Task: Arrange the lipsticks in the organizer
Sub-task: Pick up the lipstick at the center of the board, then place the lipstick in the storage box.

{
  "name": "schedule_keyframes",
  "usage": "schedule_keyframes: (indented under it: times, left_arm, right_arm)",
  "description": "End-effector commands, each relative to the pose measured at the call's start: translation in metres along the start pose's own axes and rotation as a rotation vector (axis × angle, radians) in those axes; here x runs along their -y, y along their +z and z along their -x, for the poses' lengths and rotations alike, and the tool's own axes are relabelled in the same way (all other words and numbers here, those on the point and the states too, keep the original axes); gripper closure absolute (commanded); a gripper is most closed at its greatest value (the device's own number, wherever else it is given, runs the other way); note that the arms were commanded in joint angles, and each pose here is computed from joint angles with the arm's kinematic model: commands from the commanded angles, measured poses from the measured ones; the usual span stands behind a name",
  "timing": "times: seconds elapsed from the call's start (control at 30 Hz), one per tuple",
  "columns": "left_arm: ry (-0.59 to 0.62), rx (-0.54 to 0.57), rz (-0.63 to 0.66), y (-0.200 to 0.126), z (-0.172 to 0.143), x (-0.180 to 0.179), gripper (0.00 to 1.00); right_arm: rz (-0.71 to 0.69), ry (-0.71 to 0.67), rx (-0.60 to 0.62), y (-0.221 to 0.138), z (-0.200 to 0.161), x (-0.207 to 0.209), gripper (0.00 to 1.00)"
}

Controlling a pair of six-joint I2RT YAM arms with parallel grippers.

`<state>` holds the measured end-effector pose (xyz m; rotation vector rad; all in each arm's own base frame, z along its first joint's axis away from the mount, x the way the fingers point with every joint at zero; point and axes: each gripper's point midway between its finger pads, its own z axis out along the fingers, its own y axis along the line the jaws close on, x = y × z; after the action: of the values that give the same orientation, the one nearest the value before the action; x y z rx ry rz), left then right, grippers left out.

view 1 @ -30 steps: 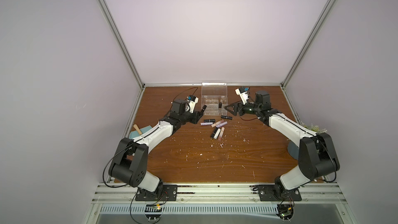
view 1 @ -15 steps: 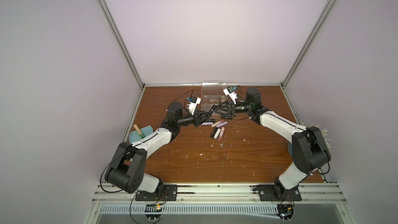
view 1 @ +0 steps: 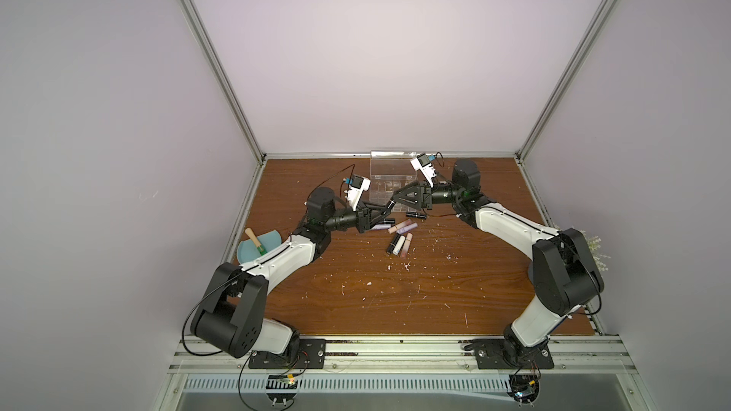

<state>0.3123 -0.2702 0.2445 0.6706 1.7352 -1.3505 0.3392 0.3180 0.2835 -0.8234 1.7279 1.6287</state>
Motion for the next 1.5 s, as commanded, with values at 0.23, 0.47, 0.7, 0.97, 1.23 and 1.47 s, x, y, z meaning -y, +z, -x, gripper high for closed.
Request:
schedule_keyframes:
  times: [0.23,0.47,0.7,0.97,1.23,1.47]
  left_arm:
    - [0.049,0.014,-0.025,0.001,0.010,0.012,0.71]
    - [0.046,0.020,0.007,0.000,0.013,0.008,0.53]
    - [0.066,0.011,0.259,-0.012,0.013,-0.027,0.04]
    - [0.131,0.079,0.493,-0.040,0.020,-0.047,0.03]
    - [0.151,0.073,0.554,-0.049,0.014,-0.055,0.03]
    - [0.147,0.045,0.562,-0.046,0.005,-0.062,0.03]
  right_arm:
    - [0.091,-0.055,-0.003,0.003,0.007,-0.025,0.71]
    - [0.090,-0.051,0.000,0.003,0.008,-0.024,0.86]
    - [-0.114,-0.077,-0.026,0.003,0.012,0.007,0.87]
    - [-0.493,-0.159,-0.005,-0.012,0.031,0.069,0.86]
    - [-0.781,-0.279,0.017,-0.020,0.053,0.120,0.85]
    - [-0.959,-0.359,0.051,-0.027,0.060,0.155,0.87]
